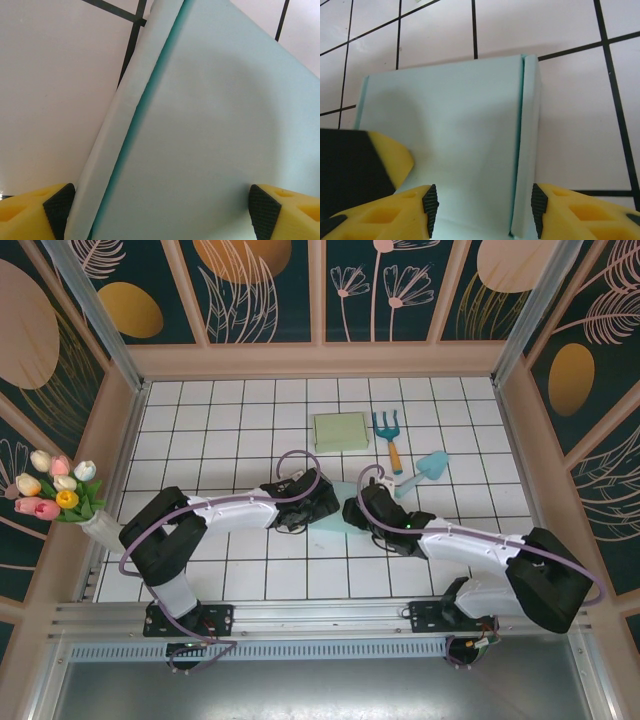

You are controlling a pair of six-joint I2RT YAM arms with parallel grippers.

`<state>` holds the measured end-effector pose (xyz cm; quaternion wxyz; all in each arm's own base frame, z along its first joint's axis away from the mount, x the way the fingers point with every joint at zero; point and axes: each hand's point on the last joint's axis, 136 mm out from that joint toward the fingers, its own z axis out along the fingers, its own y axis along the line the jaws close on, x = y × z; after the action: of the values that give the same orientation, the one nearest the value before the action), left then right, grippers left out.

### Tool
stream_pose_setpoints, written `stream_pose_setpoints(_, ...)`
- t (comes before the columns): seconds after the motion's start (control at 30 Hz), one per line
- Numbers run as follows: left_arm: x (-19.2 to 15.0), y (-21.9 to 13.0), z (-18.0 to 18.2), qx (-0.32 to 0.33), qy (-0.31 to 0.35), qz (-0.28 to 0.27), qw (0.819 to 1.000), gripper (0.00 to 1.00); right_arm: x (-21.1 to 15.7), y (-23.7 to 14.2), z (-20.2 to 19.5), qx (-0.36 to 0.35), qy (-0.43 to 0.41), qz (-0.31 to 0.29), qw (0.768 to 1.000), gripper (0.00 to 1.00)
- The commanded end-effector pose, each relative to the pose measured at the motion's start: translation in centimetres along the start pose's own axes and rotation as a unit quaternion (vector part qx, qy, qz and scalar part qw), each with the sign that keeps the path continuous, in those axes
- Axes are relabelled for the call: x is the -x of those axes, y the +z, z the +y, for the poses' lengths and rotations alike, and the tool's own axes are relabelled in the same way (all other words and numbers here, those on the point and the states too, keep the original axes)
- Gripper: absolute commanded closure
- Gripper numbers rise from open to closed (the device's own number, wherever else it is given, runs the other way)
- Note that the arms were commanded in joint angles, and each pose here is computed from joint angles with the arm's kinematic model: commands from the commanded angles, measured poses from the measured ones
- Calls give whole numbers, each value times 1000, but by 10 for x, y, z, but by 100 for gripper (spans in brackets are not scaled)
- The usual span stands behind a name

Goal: Fold the paper box

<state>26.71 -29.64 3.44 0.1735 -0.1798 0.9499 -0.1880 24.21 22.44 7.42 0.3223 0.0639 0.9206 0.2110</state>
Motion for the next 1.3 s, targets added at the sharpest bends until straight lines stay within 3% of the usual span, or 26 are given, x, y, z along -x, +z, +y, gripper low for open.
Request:
stream_pose_setpoints(0.0,-7,10,46,81,9,1,997,11,-12,-3,-14,-24,1,7,1000,47)
stream_pose_setpoints(0.23,-8,10,48,83,8,2,996,11,-28,-2,-28,-39,5,20,999,47)
stream_pose_setpoints(0.6,-6,9,46,84,9,-1,996,11,-47,-9,-13,9,17,40,999,49)
stream_pose_setpoints(1.27,-6,9,48,85,8,-3,996,11,-50,-8,-5,27,6,39,999,63)
